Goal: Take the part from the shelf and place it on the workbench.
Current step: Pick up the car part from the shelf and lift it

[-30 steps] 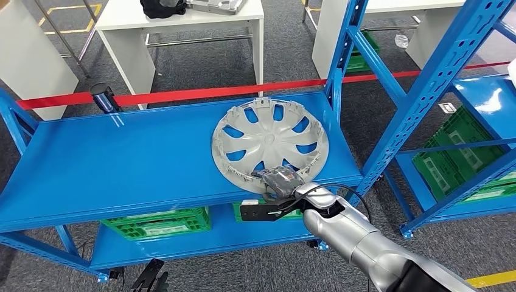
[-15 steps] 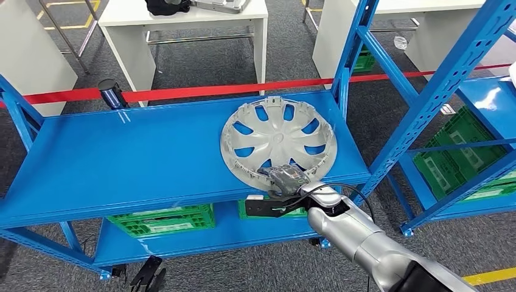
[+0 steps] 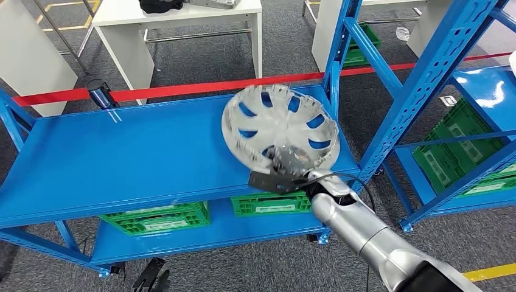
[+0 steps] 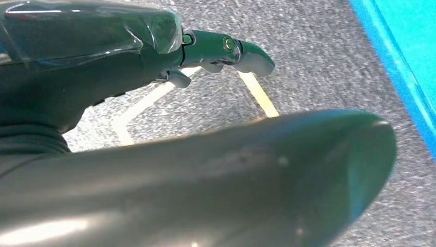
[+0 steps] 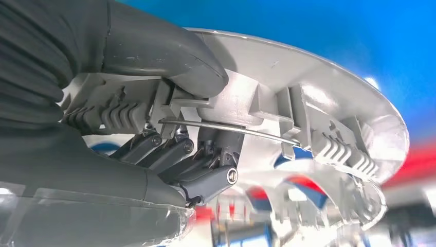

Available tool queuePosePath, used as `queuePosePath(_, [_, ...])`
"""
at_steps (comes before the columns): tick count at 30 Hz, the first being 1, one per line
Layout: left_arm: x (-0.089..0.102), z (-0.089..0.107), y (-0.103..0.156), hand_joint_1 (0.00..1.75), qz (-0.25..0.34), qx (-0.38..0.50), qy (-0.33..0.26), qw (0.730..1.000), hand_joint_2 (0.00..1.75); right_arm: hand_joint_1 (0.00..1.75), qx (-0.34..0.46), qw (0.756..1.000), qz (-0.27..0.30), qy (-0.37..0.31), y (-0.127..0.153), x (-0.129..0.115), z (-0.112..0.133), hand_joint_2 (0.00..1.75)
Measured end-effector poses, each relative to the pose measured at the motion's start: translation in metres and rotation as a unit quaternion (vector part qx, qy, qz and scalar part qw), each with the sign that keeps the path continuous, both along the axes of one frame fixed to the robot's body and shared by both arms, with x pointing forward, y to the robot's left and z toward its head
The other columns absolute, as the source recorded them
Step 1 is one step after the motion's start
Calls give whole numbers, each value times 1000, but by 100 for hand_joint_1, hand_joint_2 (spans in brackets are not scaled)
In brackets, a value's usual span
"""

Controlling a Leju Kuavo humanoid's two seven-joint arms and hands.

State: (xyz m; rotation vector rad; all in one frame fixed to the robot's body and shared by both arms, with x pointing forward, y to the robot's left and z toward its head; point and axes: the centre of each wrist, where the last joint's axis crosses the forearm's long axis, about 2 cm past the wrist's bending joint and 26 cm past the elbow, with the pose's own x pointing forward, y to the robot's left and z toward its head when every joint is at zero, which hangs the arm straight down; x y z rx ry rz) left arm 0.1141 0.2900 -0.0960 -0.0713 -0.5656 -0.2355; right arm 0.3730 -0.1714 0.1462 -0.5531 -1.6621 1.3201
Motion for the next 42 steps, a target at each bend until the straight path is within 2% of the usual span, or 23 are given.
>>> queuePosePath(3, [-1,0,2,0,7,3,-12,1000,175,136,79,996,-9,-35,-4,8,27,175])
queuePosePath(9, [-7,-2,1,0,19,4,-25,999,175,132,222,968,-6,-120,-16,11,82,175])
queuePosePath(14, [-15,-4,0,0,24,6,-23,999,175,124,263,953,-4,-152,-27,5,96,175])
queuePosePath(19, [-17,-4,1,0,43,11,-26,999,175,124,368,916,15,-162,-33,-6,115,175])
queuePosePath(23, [-22,-5,2,0,62,12,-24,998,175,124,472,871,65,-119,-37,-22,131,175])
queuePosePath(28, [-25,-6,2,0,80,10,-24,997,175,124,570,806,158,-16,-39,-43,138,175])
queuePosePath(33, [-26,-6,6,0,88,11,-26,996,175,124,631,722,265,98,-38,-61,143,175])
queuePosePath(37, [-27,-6,10,0,92,13,-24,995,175,124,654,663,323,170,-37,-75,138,175])
queuePosePath(42, [-26,-6,7,0,95,9,-23,995,175,124,654,631,358,214,-39,-87,128,175])
